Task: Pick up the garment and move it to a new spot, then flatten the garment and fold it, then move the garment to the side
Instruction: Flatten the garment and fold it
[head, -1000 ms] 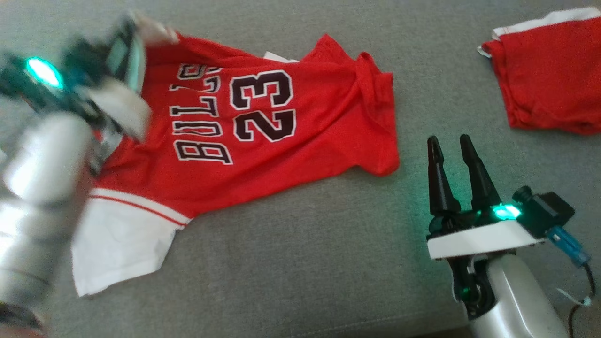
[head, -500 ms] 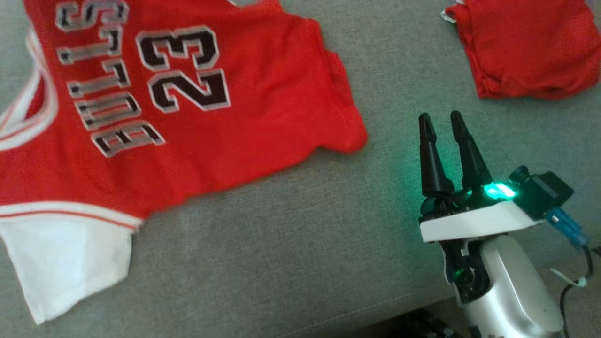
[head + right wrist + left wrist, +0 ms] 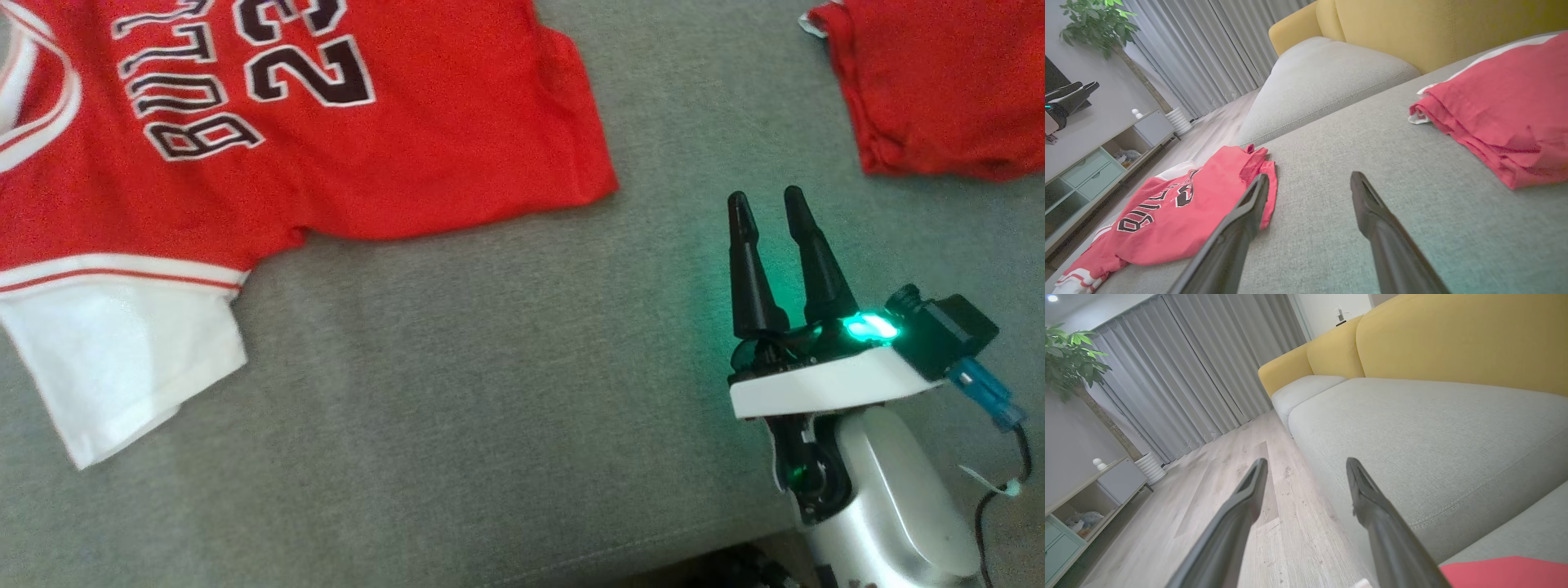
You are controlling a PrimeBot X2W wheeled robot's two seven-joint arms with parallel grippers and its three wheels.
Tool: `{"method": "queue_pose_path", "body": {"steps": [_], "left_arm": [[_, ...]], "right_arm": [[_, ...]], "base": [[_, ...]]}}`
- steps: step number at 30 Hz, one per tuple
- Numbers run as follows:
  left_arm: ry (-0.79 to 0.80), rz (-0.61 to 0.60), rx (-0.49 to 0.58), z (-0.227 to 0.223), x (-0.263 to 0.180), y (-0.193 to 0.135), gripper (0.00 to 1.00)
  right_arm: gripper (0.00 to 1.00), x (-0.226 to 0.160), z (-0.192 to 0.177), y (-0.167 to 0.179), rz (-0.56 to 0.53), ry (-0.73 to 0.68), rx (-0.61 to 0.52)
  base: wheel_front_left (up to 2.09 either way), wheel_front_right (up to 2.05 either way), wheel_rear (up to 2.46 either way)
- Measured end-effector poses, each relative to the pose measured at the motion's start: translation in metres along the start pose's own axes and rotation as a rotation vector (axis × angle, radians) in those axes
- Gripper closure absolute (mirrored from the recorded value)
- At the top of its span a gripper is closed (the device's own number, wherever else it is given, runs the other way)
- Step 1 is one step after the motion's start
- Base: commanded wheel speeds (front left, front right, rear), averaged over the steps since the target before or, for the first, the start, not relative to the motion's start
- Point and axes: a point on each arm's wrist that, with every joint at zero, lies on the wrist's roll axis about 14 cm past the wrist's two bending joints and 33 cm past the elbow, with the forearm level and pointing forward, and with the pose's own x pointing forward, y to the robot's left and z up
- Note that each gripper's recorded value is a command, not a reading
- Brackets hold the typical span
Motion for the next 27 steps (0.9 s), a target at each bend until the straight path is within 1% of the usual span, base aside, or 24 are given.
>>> {"method": "queue_pose_path", "body": {"steps": [7, 13, 16, 19, 23, 27], "left_arm": [[-0.016, -0.045, -0.076, -0.013, -0.037, -0.018, 0.0], [-0.013, -0.037, -0.174, -0.025, -0.091, -0.031, 0.0], [-0.009, -0.006, -0.237, -0.034, -0.125, -0.035, 0.0], [0.029, 0.016, -0.294, -0.054, -0.167, -0.046, 0.0], [0.073, 0.095, -0.365, -0.077, -0.225, -0.052, 0.0], [0.084, 0.168, -0.417, -0.085, -0.272, -0.058, 0.0]], "right_arm": [[0.0, 0.006, 0.01, 0.014, 0.046, -0.029, -0.026], [0.0, 0.005, 0.021, 0.034, 0.1, -0.061, -0.048], [0.0, 0.001, 0.021, 0.041, 0.117, -0.061, -0.054], [0.0, -0.004, 0.019, 0.05, 0.139, -0.056, -0.062], [0.0, -0.005, 0.03, 0.068, 0.187, -0.085, -0.069], [0.0, -0.009, 0.031, 0.08, 0.22, -0.089, -0.079]], "base": [[0.0, 0.0, 0.0], [0.0, 0.0, 0.0], [0.0, 0.0, 0.0], [0.0, 0.0, 0.0], [0.0, 0.0, 0.0], [0.0, 0.0, 0.0]]}}
